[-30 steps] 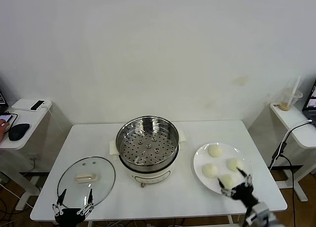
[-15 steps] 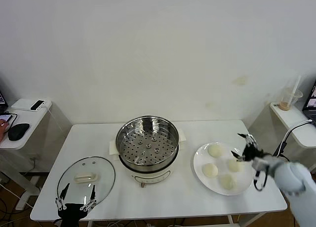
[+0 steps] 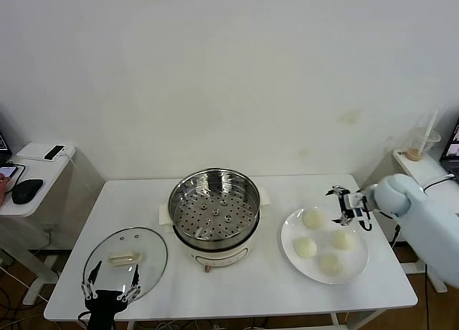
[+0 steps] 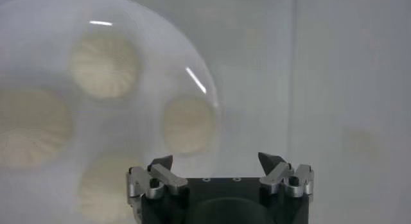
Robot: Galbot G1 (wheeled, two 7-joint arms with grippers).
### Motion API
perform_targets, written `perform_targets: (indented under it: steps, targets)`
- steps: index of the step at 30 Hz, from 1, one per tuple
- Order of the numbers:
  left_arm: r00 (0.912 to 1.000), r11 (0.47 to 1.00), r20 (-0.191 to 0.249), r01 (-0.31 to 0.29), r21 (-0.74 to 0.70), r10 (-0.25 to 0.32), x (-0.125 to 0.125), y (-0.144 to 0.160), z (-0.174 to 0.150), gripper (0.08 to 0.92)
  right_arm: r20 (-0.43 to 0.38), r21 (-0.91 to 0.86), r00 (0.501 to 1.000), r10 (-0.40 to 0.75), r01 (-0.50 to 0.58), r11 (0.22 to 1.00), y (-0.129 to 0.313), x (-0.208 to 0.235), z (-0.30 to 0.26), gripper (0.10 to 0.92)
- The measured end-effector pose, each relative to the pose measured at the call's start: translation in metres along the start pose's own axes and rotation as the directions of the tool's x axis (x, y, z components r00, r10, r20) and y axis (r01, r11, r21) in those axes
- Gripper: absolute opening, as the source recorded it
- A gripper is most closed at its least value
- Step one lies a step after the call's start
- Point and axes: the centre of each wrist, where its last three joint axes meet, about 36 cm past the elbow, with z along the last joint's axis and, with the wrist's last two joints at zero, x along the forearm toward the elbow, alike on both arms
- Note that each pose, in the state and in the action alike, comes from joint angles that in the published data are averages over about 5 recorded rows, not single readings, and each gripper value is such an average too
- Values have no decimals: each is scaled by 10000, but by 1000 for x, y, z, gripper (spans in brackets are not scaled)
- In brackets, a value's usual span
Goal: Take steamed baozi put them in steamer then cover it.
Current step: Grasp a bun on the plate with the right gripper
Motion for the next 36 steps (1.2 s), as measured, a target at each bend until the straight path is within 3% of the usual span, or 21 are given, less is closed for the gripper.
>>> perform_targets:
  steps: [19,36]
  targets:
    - [9999,9997,50,140,-175,-139,-6,6,3,823,-316,-134,9935,-1090,1087,9940,-37,-51,-24,799]
    - [9997,9994,141,180,-279,-176,-6,10,1,823,-506,-181,9919,-1165,1158,9931,-41,-68,-34,657]
